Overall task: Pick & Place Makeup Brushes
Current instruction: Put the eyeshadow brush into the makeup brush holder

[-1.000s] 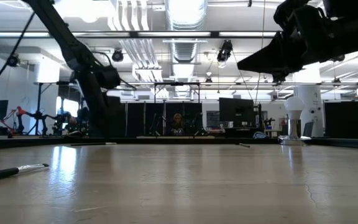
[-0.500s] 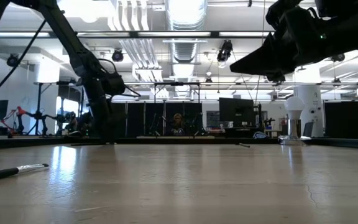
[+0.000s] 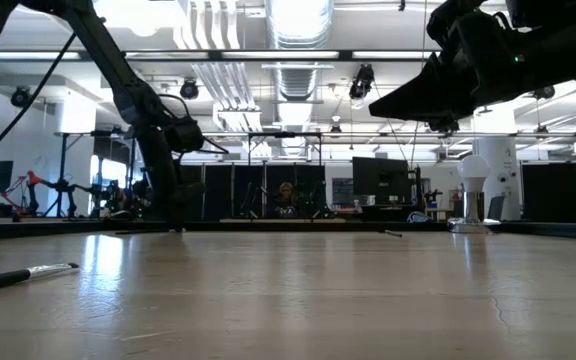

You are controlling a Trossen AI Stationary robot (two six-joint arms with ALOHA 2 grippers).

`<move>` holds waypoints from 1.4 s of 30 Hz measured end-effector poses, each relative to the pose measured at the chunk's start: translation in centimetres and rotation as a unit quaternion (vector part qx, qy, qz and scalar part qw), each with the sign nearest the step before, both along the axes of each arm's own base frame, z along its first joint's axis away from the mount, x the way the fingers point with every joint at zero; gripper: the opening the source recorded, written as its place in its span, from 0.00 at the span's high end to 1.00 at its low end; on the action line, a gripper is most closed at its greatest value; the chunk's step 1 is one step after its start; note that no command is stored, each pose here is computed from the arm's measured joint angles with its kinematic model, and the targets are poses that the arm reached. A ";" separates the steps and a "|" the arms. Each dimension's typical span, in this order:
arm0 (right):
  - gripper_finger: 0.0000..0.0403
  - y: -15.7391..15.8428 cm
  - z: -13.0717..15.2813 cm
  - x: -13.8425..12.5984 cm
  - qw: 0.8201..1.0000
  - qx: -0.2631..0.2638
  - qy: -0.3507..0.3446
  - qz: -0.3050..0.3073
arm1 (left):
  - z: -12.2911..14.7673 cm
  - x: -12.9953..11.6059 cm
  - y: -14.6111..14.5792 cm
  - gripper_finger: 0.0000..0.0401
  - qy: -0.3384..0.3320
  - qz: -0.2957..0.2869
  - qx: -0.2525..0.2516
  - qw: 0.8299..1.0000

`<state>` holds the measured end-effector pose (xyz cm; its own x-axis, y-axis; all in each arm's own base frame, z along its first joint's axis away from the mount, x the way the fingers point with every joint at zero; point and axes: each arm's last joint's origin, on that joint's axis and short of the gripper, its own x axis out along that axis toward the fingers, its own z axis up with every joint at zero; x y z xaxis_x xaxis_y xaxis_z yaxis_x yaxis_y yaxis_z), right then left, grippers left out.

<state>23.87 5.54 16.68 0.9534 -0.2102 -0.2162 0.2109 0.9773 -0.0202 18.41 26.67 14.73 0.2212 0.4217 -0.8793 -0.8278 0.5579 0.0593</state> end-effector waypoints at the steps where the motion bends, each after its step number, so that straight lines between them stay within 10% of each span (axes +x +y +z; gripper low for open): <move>1: 0.98 0.0 0.0 0.0 1.000 0.000 0.000 0.000 | 0.0 0.0 0.0 0.99 0.000 0.000 0.000 1.000; 11: 0.98 0.0 0.0 0.0 1.000 0.002 0.000 0.000 | 1.6 -0.4 -0.3 1.00 -0.005 0.008 0.021 1.000; 22: 0.98 0.0 0.0 0.0 1.000 -0.001 -0.001 -0.005 | 6.9 2.1 -5.8 1.00 -0.172 -0.055 0.115 0.977; 28: 0.98 -0.1 -0.3 -0.3 1.000 0.008 0.000 -0.007 | 7.9 4.8 -12.1 1.00 -0.327 -0.137 0.158 0.922; 42: 0.98 0.2 2.3 0.4 0.991 0.072 -0.113 0.015 | 9.7 9.0 -24.1 1.00 -0.595 -0.281 0.165 0.735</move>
